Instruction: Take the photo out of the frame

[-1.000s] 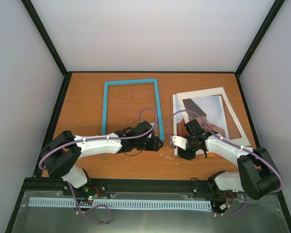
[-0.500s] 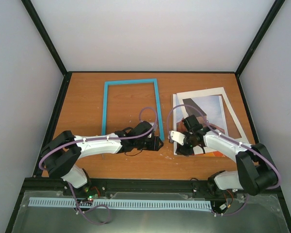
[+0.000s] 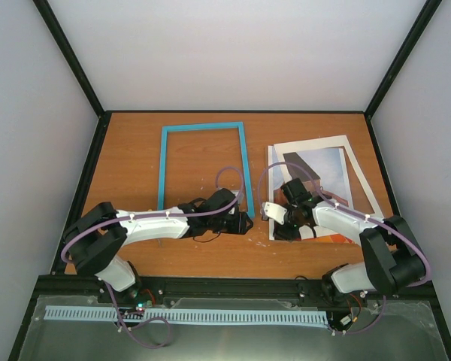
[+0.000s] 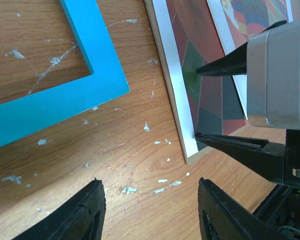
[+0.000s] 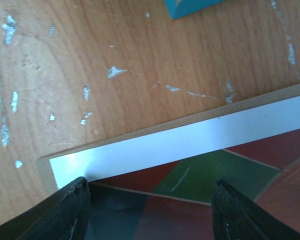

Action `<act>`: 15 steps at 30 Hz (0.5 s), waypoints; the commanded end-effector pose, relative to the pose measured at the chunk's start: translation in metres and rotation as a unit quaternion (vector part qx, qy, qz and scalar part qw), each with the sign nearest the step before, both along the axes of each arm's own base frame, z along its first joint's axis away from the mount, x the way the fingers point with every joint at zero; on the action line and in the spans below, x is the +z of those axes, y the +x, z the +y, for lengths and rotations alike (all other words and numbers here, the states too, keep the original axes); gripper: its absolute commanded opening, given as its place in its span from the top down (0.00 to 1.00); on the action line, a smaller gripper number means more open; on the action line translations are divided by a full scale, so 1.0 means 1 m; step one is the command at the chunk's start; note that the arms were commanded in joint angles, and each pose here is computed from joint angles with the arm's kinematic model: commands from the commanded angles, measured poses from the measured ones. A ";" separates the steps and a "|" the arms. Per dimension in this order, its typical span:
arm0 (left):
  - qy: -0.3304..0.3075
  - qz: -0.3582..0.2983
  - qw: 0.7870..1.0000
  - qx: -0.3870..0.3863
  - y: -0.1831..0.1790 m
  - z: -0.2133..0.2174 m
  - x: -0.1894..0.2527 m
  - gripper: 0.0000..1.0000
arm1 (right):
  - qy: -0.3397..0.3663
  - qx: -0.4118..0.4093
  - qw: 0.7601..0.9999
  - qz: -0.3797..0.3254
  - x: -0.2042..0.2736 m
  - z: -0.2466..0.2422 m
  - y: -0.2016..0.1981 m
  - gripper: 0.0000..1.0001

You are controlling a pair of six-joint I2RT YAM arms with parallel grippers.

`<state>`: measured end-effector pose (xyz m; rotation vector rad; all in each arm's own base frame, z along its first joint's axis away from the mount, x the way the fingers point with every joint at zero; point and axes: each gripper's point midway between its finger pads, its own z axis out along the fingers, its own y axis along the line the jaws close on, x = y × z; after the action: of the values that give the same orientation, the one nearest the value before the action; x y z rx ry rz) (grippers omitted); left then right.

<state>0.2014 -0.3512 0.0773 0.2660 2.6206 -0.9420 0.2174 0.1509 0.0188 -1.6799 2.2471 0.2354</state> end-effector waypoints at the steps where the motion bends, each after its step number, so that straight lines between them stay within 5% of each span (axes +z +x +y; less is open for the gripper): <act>1: -0.013 -0.002 1.000 -0.003 0.001 -0.007 0.001 0.49 | -0.016 -0.010 0.999 -0.027 0.002 -0.004 0.009 0.34; 15: -0.011 -0.002 1.000 -0.003 0.002 -0.007 -0.002 0.49 | 0.011 0.037 0.999 0.029 0.001 0.004 -0.020 0.32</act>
<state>0.2024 -0.3541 0.0760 0.2685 2.6154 -0.9523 0.2087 0.1525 0.0241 -1.7145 2.2214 0.2759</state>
